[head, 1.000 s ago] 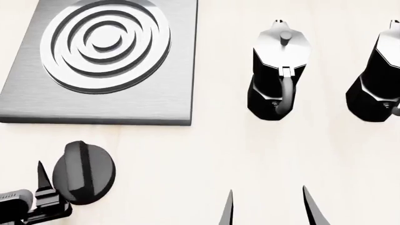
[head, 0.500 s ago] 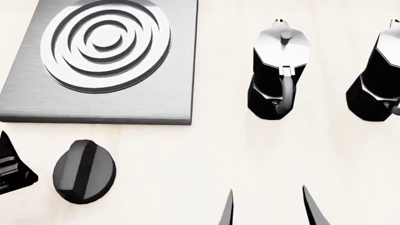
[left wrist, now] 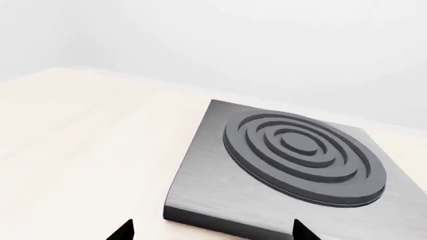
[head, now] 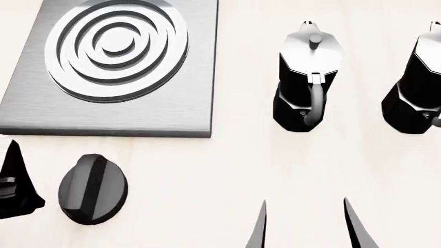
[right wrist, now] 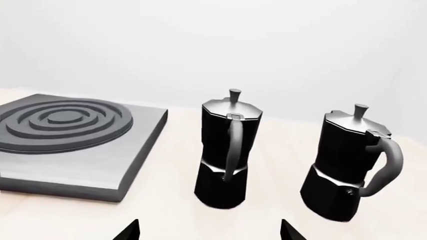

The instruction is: Turn off the stove.

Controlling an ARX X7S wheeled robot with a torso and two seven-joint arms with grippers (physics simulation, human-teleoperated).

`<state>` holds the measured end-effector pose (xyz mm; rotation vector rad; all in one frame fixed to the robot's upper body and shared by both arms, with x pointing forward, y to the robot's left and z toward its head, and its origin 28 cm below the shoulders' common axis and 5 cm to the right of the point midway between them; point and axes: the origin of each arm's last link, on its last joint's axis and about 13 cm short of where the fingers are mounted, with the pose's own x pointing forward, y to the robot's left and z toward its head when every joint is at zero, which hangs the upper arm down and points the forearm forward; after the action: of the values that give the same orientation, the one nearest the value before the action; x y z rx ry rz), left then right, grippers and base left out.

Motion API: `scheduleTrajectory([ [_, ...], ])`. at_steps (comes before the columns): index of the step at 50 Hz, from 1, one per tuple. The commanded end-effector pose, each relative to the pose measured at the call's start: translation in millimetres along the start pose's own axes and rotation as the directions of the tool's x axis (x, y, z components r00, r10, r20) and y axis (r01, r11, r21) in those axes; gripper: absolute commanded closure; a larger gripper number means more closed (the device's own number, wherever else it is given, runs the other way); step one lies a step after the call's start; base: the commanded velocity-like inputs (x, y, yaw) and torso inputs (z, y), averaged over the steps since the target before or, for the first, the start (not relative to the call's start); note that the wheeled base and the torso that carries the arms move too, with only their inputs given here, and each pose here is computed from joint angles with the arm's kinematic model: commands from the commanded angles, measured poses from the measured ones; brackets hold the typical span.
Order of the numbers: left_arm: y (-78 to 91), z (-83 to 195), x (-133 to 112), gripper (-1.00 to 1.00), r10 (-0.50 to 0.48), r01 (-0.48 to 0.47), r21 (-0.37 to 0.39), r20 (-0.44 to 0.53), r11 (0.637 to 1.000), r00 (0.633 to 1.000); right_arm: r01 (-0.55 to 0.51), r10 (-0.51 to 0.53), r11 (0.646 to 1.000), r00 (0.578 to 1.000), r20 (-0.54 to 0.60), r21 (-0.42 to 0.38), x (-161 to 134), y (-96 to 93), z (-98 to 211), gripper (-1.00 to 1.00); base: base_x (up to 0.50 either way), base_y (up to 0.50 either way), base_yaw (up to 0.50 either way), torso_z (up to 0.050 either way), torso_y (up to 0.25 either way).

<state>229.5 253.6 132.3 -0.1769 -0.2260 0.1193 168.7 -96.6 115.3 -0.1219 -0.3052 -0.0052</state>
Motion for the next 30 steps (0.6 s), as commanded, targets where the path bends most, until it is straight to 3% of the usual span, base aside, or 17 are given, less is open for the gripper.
scheduleTrajectory([
  [1, -3.1, 3, -7, -1.0, -0.076, 0.076, -0.014, -0.006, 0.997, 0.997, 0.011, -0.011, 1.0, 1.0, 0.01, -0.013, 10, -4.1, 1, -1.0, 0.0, 0.0, 0.0, 0.0, 0.0],
  [30, -16.9, 19, -25, -1.0, -0.21, 0.211, -0.055, 0.027, 0.976, 0.977, 0.013, -0.011, 0.999, 0.999, 0.044, -0.041, 32, -5.4, 10, -1.0, 0.0, 0.0, 0.0, 0.0, 0.0],
])
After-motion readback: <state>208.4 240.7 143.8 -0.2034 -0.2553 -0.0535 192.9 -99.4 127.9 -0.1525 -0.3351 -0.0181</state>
